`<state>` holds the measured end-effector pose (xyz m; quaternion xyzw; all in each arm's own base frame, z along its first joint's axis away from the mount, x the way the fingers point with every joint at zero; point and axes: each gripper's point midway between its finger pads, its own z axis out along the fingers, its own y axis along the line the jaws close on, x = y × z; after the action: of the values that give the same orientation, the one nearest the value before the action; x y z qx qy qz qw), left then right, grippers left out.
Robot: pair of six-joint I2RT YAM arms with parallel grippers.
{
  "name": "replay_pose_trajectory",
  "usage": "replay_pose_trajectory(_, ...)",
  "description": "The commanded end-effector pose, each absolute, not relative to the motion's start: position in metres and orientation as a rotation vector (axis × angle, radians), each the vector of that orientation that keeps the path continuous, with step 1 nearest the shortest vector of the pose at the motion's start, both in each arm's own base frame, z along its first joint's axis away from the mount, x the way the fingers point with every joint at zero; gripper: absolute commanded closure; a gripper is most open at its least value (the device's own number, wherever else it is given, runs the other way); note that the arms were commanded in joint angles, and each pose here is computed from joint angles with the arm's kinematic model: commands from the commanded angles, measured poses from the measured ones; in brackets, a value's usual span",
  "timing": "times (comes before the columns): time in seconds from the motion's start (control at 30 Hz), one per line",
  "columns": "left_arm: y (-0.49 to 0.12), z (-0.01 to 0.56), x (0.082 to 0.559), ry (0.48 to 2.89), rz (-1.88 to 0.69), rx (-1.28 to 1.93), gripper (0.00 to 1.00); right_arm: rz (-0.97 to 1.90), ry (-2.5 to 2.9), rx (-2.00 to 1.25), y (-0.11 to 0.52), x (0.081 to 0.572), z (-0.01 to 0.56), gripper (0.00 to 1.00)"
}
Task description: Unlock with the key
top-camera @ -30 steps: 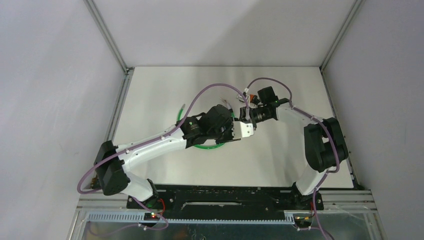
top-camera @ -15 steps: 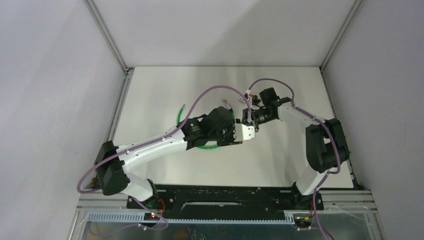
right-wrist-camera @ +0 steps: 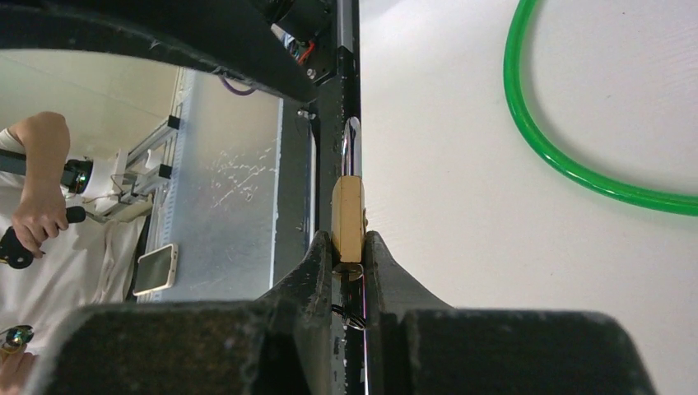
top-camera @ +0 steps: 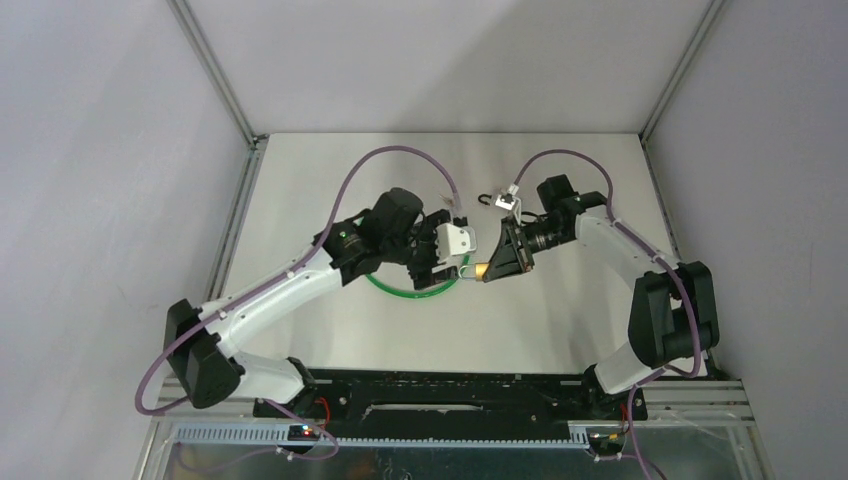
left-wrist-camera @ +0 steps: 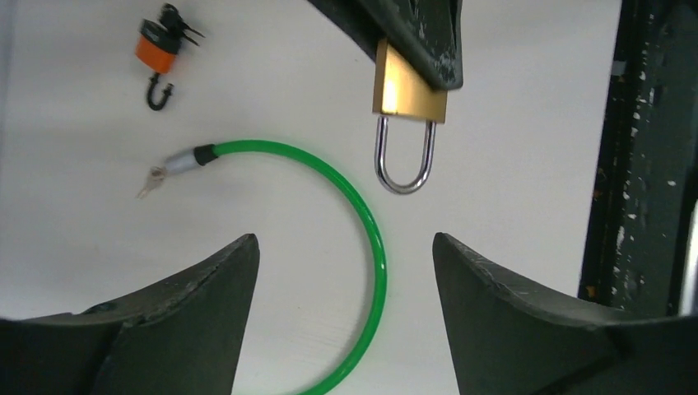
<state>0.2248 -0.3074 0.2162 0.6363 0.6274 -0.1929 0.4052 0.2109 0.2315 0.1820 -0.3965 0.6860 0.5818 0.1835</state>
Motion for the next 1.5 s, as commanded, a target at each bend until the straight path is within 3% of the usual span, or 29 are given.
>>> replay_pose_trajectory(0.0, -0.323, 0.228, 0.207, 1.551, -0.712, 1.663, 0.22, 1.605, 1.817, -1.161, 0.229, 0.212, 0.206, 1.0)
replay_pose_trajectory(0.23, -0.345, 0.227, 0.197, 1.576, -0.892, 1.713, 0.27, 1.61, 1.826, -1.14, 0.228, 0.215, 0.207, 1.0)
replay_pose_trajectory(0.53, -0.357, 0.219, 0.185, 1.578, -0.947, 1.769, 0.47, 1.623, 1.891, -1.039, 0.223, 0.231, 0.2, 1.0)
replay_pose_trajectory(0.67, -0.357, 0.216, 0.18, 1.58, -0.948, 1.792, 0.49, 1.626, 1.909, -1.008, 0.22, 0.235, 0.198, 1.0)
replay_pose_trajectory(1.0, -0.361, 0.194, 0.172, 1.576, -0.821, 1.87, 0.47, 1.635, 1.953, -0.935, 0.219, 0.246, 0.193, 1.0)
replay_pose_trajectory(1.1, -0.359, 0.195, 0.175, 1.583, -0.793, 1.867, 0.42, 1.606, 1.979, -0.915, 0.215, 0.252, 0.189, 1.0)
replay_pose_trajectory(1.33, -0.337, 0.227, 0.186, 1.523, -0.688, 1.774, 0.28, 1.465, 2.107, -0.709, 0.188, 0.302, 0.163, 1.0)
replay_pose_trajectory(1.47, -0.318, 0.226, 0.192, 1.55, -0.645, 1.738, 0.26, 1.39, 2.181, -0.526, 0.171, 0.341, 0.141, 1.0)
